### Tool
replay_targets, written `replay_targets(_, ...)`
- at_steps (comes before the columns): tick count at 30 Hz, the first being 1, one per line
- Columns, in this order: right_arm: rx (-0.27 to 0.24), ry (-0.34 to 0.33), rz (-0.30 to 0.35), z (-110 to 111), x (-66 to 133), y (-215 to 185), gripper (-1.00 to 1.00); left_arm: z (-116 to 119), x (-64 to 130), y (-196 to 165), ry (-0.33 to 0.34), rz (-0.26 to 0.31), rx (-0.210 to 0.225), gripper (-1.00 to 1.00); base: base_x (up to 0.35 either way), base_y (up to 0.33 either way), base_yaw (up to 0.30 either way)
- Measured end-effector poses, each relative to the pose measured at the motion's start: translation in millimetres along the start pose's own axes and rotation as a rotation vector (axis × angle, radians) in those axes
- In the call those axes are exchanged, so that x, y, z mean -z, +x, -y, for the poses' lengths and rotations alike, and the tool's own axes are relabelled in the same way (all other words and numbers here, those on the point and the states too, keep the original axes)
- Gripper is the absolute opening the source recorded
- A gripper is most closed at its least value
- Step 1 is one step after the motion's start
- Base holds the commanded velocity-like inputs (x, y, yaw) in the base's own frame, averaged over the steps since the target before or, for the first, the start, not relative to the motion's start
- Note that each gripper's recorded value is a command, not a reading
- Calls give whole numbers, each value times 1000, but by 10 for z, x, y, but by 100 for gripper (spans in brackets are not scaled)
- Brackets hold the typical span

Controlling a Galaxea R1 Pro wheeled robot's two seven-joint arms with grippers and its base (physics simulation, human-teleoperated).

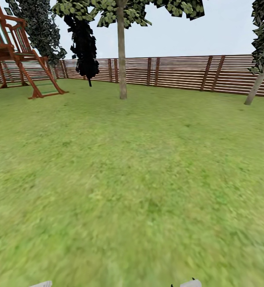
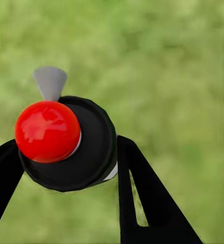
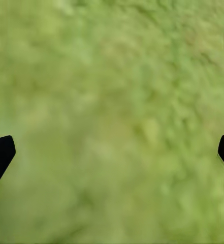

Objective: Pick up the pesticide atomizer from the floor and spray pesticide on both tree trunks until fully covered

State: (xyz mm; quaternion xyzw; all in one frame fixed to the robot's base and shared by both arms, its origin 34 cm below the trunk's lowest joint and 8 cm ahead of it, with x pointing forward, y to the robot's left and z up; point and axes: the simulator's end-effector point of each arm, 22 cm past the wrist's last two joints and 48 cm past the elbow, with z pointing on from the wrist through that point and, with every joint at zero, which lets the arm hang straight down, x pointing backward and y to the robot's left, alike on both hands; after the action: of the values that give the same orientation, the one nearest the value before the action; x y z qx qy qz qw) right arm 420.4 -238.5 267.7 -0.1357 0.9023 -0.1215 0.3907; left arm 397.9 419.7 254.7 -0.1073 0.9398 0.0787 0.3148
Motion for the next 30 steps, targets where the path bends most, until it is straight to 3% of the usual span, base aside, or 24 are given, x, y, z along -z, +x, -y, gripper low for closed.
replay_targets(18, -1, -3, 1, -22, 3, -9, 100, 0, 0, 0, 0, 0, 0, -100, 337, -95, 2)
replay_targets(30, -2, -2, 1, -22, 3, -8, 100, 0, 0, 0, 0, 0, 0, -100, 337, -95, 101)
